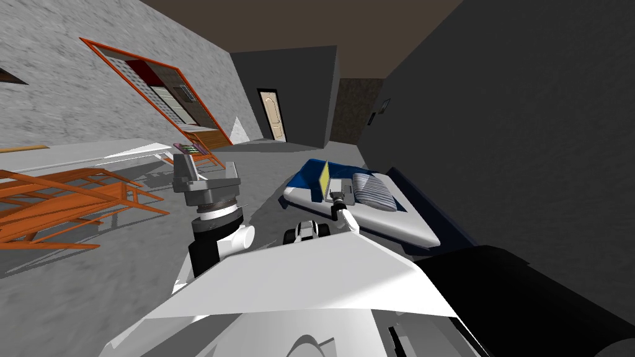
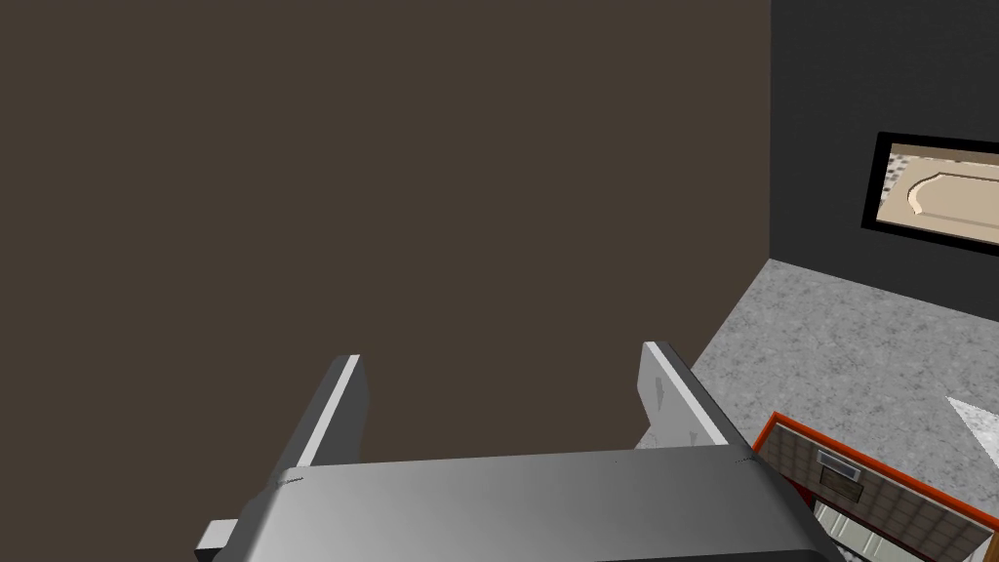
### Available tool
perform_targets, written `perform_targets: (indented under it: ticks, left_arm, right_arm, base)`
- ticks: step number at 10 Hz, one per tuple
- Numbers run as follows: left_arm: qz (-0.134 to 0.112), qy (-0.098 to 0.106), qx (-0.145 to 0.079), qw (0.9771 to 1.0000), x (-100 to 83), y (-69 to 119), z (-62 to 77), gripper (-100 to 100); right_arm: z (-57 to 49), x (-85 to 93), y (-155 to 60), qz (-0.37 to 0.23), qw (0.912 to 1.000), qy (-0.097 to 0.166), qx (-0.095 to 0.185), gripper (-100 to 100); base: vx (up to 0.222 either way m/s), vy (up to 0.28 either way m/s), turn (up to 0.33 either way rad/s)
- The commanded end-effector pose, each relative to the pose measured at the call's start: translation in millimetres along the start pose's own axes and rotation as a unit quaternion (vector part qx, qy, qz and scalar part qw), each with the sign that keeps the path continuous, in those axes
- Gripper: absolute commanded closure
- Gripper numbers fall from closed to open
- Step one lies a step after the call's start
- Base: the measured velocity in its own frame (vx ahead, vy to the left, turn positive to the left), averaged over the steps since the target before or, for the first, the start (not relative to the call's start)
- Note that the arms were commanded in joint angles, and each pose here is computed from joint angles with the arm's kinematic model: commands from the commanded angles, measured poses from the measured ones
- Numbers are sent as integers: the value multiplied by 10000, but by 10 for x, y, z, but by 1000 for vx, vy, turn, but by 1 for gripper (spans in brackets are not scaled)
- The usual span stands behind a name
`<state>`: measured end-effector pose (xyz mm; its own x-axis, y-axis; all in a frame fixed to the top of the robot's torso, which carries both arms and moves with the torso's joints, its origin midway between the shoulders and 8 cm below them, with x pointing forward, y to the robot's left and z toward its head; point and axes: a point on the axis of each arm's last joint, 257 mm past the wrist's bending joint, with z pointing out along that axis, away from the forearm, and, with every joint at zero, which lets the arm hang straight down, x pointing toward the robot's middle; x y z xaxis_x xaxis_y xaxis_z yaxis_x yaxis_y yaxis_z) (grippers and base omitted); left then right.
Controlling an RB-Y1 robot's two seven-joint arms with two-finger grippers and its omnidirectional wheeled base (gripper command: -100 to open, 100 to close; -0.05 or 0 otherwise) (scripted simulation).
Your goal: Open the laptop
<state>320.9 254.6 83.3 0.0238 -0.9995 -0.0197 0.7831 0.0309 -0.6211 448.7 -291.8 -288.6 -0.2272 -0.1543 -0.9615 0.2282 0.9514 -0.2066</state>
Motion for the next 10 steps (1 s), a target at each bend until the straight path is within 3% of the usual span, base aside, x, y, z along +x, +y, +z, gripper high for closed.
perform_targets:
  ticks: [1, 5, 8, 10]
  left_arm:
    - [0, 0, 0, 10000, 0, 0, 0, 0]
    - [0, 0, 0, 10000, 0, 0, 0, 0]
    - [0, 0, 0, 10000, 0, 0, 0, 0]
    - [0, 0, 0, 10000, 0, 0, 0, 0]
  right_arm:
    - [20, 55, -53, -475, 9987, 41, 194, -100]
    - [44, 190, -117, -1440, 9878, 171, 572, -100]
    - [41, 179, -171, -1869, 9792, 144, 773, -100]
    - [35, 218, -196, -2376, 9660, 198, 996, -100]
  base:
    - [47, 67, 9]
    - [62, 68, 21]
    - [60, 65, 12]
    - [54, 69, 23]
